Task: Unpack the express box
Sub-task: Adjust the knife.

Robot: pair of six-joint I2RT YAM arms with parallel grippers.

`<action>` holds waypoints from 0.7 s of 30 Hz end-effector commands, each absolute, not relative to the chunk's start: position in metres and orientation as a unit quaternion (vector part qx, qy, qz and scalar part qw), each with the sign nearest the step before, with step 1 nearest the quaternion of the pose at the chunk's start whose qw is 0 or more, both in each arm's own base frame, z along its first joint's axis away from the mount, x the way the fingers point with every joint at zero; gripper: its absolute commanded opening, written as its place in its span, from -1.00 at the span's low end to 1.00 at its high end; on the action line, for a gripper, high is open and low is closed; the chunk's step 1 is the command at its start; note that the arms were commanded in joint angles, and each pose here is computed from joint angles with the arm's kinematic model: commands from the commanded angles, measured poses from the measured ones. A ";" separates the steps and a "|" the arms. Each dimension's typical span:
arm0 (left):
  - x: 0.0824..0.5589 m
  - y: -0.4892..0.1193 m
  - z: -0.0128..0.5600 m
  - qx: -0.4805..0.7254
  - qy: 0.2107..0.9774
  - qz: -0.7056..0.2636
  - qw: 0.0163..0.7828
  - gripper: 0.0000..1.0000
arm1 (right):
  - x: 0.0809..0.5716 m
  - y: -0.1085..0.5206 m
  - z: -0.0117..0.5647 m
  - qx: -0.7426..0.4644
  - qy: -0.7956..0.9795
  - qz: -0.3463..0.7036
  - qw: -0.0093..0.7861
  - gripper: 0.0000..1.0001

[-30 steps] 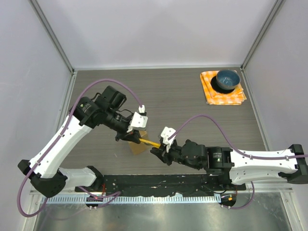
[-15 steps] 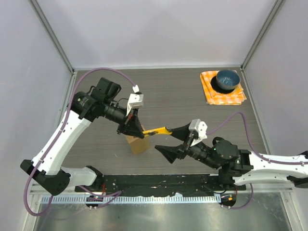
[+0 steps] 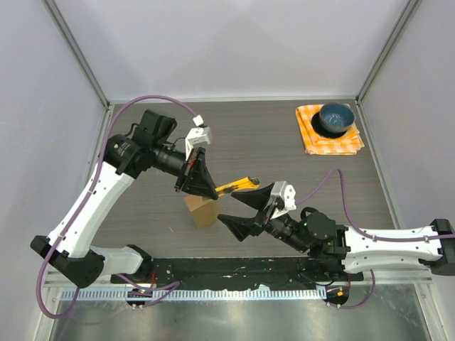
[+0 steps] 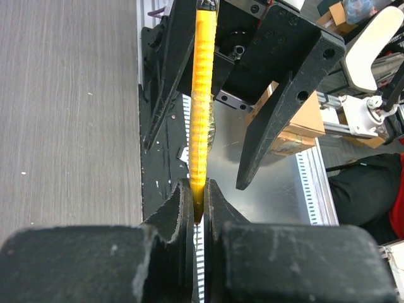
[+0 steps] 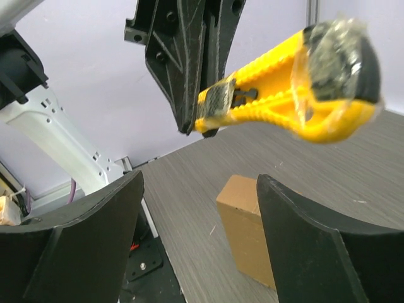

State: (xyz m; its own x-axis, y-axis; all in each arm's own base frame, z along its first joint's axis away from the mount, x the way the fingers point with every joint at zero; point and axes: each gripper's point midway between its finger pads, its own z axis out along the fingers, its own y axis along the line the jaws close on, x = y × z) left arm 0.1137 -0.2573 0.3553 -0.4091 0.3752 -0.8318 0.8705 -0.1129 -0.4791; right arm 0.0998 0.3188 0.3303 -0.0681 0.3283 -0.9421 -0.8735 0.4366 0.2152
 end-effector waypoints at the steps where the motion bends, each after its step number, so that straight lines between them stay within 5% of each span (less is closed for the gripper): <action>1: 0.101 -0.250 0.363 0.510 0.607 -0.561 0.237 -1.00 | 0.107 0.311 0.392 -0.188 0.495 0.507 0.680 0.54; 14: 0.090 -0.241 0.356 0.527 0.602 -0.549 0.242 -1.00 | 0.113 0.324 0.417 -0.202 0.455 0.574 0.650 0.45; 21: 0.093 -0.241 0.352 0.530 0.607 -0.539 0.245 -1.00 | 0.112 0.336 0.414 -0.217 0.458 0.582 0.635 0.21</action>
